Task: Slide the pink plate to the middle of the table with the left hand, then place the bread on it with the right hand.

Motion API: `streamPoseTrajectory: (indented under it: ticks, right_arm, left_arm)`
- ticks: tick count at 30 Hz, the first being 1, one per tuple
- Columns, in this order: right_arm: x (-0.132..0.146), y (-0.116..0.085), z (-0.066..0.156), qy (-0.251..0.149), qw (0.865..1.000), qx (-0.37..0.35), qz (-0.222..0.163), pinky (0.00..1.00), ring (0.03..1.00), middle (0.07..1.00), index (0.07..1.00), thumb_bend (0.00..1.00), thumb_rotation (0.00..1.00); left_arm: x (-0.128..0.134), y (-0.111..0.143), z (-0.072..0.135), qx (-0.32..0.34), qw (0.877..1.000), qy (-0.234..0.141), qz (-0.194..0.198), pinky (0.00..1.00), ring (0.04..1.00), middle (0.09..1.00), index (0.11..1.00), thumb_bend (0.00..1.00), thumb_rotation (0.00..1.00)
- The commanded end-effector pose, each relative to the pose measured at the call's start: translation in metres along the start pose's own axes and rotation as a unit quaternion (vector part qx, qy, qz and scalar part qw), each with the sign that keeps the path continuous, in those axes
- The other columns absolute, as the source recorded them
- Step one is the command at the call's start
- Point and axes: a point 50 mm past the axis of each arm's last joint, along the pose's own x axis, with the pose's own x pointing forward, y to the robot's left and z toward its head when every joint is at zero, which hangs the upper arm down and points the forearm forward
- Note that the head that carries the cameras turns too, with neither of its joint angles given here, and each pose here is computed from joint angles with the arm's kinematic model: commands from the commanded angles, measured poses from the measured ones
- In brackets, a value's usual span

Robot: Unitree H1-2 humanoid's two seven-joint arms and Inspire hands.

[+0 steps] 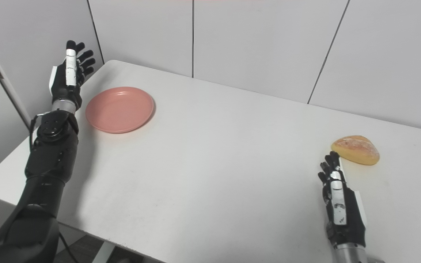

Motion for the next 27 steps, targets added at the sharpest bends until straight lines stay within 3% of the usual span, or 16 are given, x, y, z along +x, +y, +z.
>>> streamPoseTrajectory:
  ticks: [1, 11, 16, 27]
  right_arm:
    - [-0.004, -0.002, 0.000, -0.020, 1.000, -0.002, 0.003, 1.00, 1.000, 1.000, 1.000, 0.58, 0.98]
    - [-0.005, -0.007, 0.000, -0.019, 1.000, 0.001, 0.004, 1.00, 1.000, 1.000, 1.000, 0.58, 0.97]
    - [-0.006, -0.007, 0.001, -0.015, 1.000, -0.001, 0.001, 1.00, 1.000, 1.000, 1.000, 0.56, 0.98]
    - [-0.008, -0.010, 0.002, -0.013, 1.000, -0.001, -0.001, 1.00, 1.000, 1.000, 1.000, 0.58, 0.96]
  left_arm:
    - [0.019, 0.003, 0.034, 0.000, 0.998, -0.060, -0.001, 0.87, 0.839, 0.843, 0.852, 0.89, 1.00]
    - [0.027, 0.009, 0.022, -0.004, 0.999, -0.043, 0.013, 0.86, 0.840, 0.839, 0.849, 0.88, 1.00]
    - [0.029, 0.012, 0.015, -0.001, 0.999, -0.031, 0.013, 0.91, 0.845, 0.844, 0.850, 0.89, 1.00]
    - [0.028, 0.015, -0.003, -0.006, 1.000, -0.021, 0.021, 0.88, 0.852, 0.844, 0.857, 0.88, 1.00]
